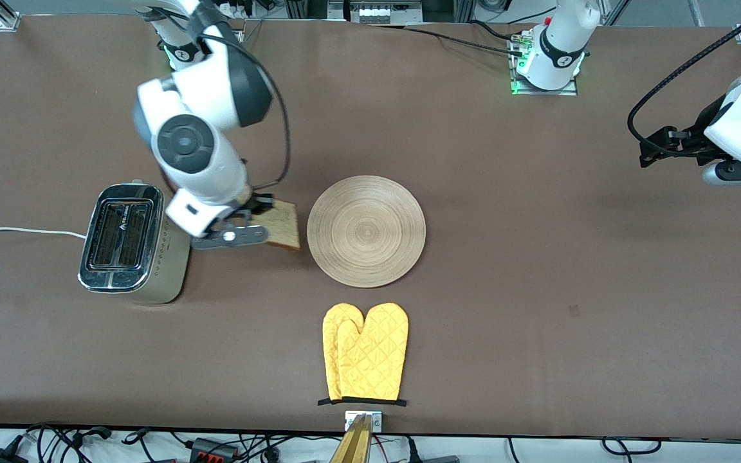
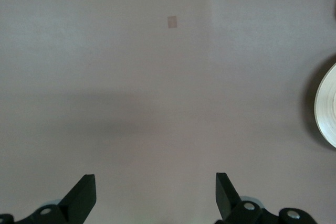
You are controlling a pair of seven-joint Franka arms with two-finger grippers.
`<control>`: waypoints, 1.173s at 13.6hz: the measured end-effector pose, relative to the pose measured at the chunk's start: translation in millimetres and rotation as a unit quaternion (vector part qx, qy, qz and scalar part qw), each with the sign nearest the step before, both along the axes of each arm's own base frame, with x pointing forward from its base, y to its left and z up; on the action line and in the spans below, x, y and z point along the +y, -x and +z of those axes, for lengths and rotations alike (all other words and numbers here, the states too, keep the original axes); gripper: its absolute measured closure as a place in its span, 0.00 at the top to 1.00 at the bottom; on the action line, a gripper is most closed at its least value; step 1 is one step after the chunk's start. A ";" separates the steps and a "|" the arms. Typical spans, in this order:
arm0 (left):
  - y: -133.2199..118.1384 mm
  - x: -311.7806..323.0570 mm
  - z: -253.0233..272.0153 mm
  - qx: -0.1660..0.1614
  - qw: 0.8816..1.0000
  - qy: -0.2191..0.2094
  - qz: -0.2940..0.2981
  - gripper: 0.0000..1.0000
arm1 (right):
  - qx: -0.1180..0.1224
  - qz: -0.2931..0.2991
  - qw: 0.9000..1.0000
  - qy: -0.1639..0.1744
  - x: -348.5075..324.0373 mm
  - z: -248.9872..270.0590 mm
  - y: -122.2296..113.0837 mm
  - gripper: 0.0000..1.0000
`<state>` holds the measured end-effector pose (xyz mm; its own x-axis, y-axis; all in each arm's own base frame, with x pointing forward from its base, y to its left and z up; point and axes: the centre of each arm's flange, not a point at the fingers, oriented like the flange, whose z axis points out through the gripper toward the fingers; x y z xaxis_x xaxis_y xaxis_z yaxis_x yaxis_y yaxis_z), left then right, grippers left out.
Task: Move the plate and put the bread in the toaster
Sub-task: 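Lift the bread slice with the right gripper and carry it over the toaster, then lower the bread slice into the toaster slot with the right gripper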
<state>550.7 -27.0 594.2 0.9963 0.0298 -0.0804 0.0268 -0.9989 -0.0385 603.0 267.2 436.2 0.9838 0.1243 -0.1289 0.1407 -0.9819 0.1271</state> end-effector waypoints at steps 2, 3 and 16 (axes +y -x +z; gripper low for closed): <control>2.1 -15.0 4.9 -0.005 1.000 0.000 -0.013 1.00 | 0.007 -0.008 1.000 0.028 -51.9 13.5 -10.7 0.03; 3.0 -21.5 8.0 -0.008 1.000 0.001 -0.018 1.00 | 0.008 -0.017 0.999 0.050 -77.5 18.1 -15.3 0.03; 4.4 -30.7 15.4 -0.016 1.000 0.001 -0.025 1.00 | 0.012 0.025 0.974 0.224 -149.4 60.0 -12.1 0.03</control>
<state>546.3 -57.7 609.5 0.9986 -0.0208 -0.0495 -0.0226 -0.9991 -0.0359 615.1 117.9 496.2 0.9742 0.0985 -0.2031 0.1949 -0.8209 0.5367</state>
